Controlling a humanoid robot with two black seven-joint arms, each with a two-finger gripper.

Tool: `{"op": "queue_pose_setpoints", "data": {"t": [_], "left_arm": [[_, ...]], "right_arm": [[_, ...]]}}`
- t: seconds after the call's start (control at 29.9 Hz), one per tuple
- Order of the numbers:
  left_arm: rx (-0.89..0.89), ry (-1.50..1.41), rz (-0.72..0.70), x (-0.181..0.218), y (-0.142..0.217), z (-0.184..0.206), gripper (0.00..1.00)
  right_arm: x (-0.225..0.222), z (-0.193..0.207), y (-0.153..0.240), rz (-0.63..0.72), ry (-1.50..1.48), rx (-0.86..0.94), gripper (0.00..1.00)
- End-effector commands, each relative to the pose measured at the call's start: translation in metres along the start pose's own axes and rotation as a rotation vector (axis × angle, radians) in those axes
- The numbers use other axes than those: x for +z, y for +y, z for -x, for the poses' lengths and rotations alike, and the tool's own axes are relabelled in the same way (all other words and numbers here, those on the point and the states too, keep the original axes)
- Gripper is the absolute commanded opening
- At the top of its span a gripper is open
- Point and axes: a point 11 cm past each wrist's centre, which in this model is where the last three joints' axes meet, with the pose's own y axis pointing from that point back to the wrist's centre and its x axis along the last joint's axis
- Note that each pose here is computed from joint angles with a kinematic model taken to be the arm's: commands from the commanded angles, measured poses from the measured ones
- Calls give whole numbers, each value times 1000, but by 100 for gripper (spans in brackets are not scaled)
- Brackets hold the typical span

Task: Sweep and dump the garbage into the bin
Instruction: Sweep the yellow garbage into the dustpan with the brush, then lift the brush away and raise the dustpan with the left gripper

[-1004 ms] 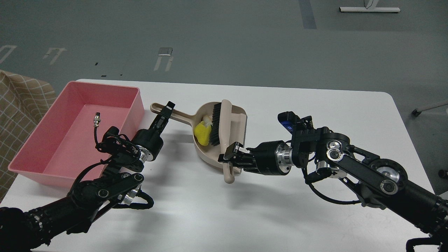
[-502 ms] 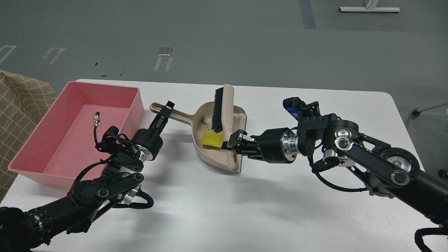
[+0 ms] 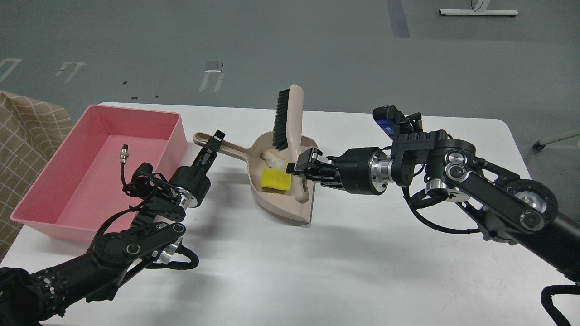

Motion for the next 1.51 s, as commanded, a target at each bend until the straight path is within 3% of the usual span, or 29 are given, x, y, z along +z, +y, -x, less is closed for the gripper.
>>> {"op": "queue_pose_setpoints", "data": {"t": [0.0, 0.74, 1.47], "left_arm": [[-16, 26, 28, 12, -1, 4, 0], [27, 104, 18, 25, 0, -24, 0], [125, 152, 34, 44, -18, -69, 0]], "right_arm": [[-2, -8, 12, -5, 14, 26, 0], [45, -80, 119, 121, -54, 258, 0], [80, -89, 160, 108, -191, 371, 0]]}}
